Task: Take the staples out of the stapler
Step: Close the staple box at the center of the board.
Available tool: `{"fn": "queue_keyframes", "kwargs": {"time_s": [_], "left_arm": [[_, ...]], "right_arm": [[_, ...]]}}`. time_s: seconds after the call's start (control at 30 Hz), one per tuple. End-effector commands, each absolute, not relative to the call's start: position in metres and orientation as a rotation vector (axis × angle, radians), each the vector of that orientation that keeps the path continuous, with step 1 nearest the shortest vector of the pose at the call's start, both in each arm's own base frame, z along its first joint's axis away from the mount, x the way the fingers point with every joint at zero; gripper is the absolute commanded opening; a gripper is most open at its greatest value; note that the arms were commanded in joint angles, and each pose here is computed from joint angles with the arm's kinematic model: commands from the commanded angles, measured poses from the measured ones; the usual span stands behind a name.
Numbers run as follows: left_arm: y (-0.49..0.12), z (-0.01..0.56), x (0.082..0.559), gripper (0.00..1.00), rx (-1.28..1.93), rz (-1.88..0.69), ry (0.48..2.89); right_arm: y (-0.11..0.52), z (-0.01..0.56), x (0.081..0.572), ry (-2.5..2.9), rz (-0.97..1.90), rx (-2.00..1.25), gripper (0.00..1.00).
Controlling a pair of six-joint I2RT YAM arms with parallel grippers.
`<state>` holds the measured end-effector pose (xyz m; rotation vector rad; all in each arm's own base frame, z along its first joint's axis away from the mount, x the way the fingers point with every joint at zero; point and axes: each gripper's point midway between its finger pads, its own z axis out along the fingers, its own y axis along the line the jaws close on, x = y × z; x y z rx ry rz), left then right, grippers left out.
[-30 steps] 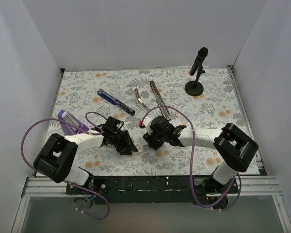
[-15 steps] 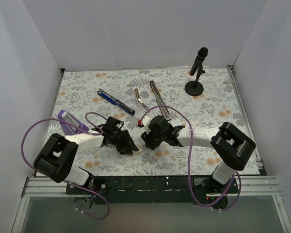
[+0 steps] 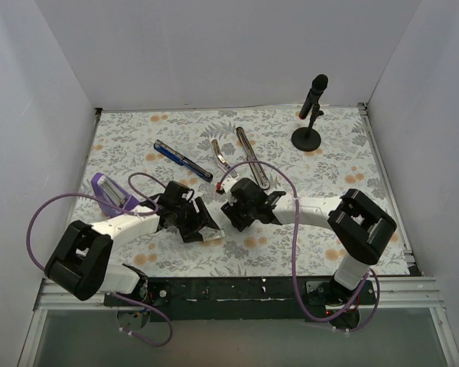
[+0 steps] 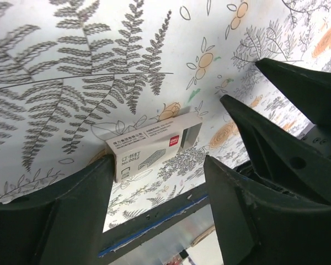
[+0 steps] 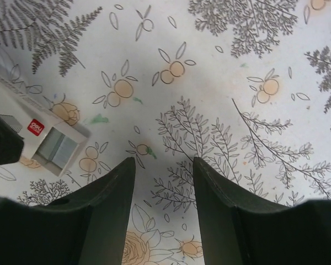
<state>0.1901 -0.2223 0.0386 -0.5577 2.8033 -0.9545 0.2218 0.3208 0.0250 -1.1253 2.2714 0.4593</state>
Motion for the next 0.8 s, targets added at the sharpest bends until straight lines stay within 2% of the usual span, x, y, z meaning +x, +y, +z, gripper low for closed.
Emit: {"fn": "queue_keyframes", "kwargs": {"time_s": [0.0,0.03,0.13,0.23,0.4,0.43,0.47,0.63,0.77], "left_arm": [[-0.210,0.051,0.195,0.68,-0.608,-0.848,2.780],[-0.210,0.054,0.196,0.82,-0.611,-0.845,2.767],[-0.211,0.070,0.203,0.87,-0.622,-0.865,2.723],[-0.205,0.086,0.213,0.90,-0.640,-0.841,2.674],[-0.164,0.116,0.240,0.94,-0.717,-0.750,2.536],[-0.149,0.133,0.253,0.95,-0.746,-0.738,2.463],[-0.139,0.138,0.254,0.98,-0.746,-0.696,2.445],[-0.084,0.176,0.274,0.98,-0.806,-0.445,2.241],[-0.056,0.199,0.268,0.98,-0.814,-0.339,2.106]], "right_arm": [[0.302,0.041,0.234,2.373,0.333,-0.929,0.55],[0.303,0.044,0.234,2.385,0.343,-0.887,0.55],[0.313,0.061,0.231,2.427,0.432,-0.757,0.55],[0.327,0.074,0.222,2.460,0.552,-0.655,0.57],[0.343,0.086,0.211,2.440,0.574,-0.533,0.68],[0.349,0.089,0.211,2.438,0.592,-0.511,0.86],[0.351,0.089,0.210,2.448,0.594,-0.471,0.91],[0.374,0.083,0.198,2.473,0.527,-0.483,0.95],[0.382,0.076,0.199,2.472,0.405,-0.492,0.96]]}}
